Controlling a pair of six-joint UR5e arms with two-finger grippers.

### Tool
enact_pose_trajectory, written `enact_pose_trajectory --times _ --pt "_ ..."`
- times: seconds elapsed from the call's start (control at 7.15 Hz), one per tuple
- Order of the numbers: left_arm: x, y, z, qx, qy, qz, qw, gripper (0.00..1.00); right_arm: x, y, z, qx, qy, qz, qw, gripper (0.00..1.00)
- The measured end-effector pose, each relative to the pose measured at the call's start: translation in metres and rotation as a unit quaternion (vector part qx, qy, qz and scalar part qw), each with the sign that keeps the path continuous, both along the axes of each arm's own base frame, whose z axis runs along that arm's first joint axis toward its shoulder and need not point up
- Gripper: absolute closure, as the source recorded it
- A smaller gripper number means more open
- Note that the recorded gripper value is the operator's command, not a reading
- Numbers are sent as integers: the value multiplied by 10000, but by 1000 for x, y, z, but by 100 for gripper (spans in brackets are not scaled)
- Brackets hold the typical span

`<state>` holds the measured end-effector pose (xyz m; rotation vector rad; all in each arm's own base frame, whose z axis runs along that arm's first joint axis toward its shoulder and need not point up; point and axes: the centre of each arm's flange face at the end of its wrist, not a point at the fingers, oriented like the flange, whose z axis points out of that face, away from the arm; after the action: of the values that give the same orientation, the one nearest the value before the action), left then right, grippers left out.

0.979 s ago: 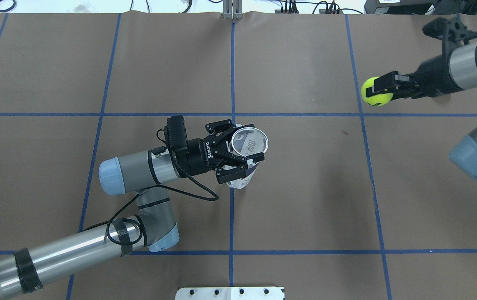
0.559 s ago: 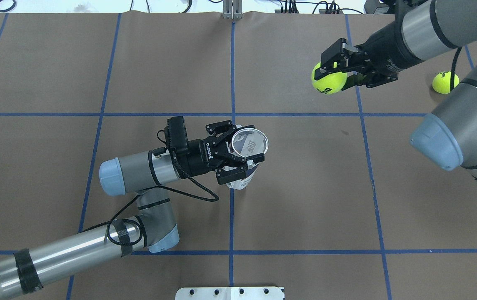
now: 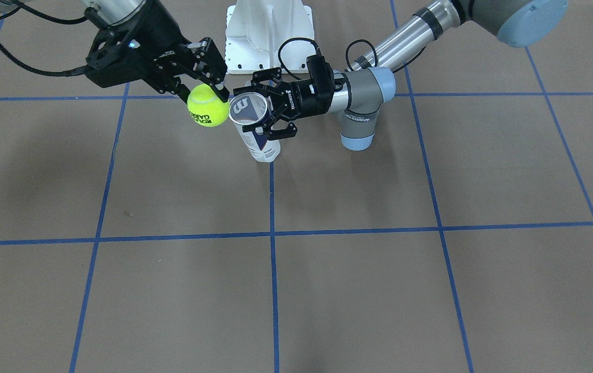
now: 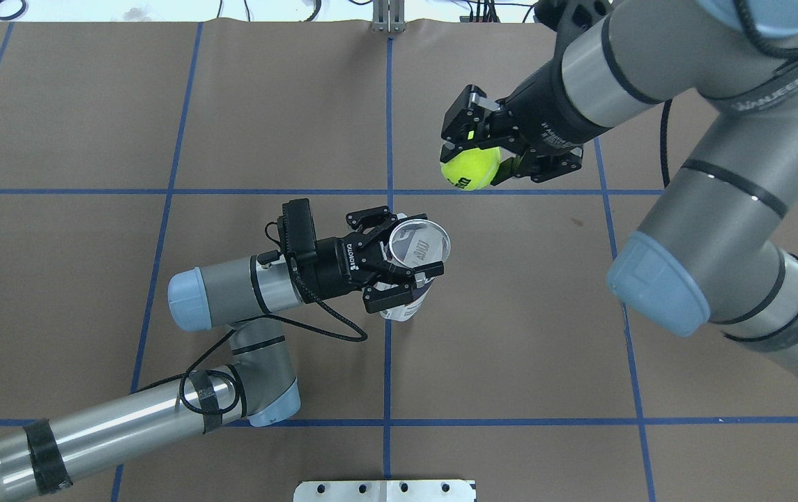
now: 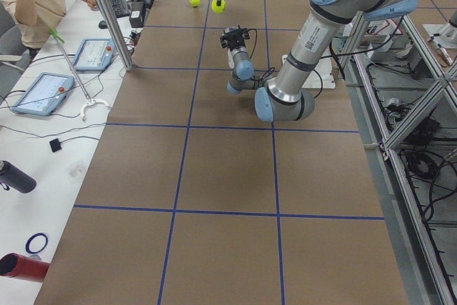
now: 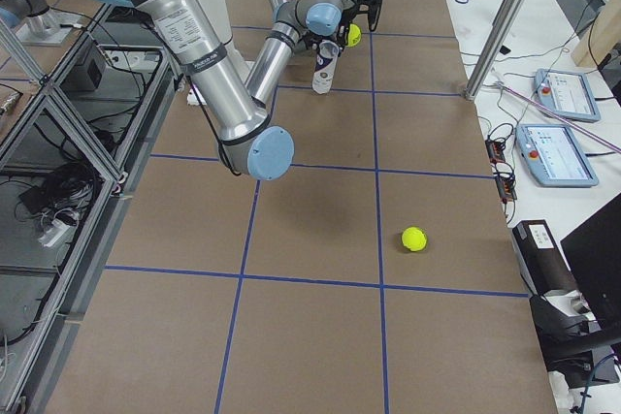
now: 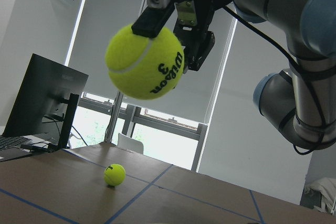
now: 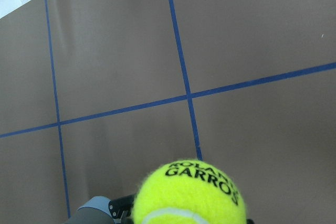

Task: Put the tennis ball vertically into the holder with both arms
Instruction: 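Carry the ball with the right gripper over the can's open top, then open the right gripper to drop the ball into the can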

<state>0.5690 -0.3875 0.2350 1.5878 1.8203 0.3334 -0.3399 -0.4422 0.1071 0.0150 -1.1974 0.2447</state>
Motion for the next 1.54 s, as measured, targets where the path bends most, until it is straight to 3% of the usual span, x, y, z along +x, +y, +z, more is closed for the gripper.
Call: enact_pose_trajectory --times 0.42,0.84,0.98,1.12,1.54 --pt "1 2 -1 5 16 19 10000 42 -37 25 -17 12 220 -40 9997 100" --pt "1 3 -2 7 20 21 10000 42 -53 43 -19 74 296 -96 9995 85" --pt "1 3 -2 7 21 21 10000 42 -52 48 -19 57 346 -110 9993 60" --pt "2 3 -2 8 23 22 10000 42 -51 51 -19 50 389 -97 9992 1" --pt "2 3 -3 10 24 23 10000 42 -56 55 -17 153 507 68 9986 0"
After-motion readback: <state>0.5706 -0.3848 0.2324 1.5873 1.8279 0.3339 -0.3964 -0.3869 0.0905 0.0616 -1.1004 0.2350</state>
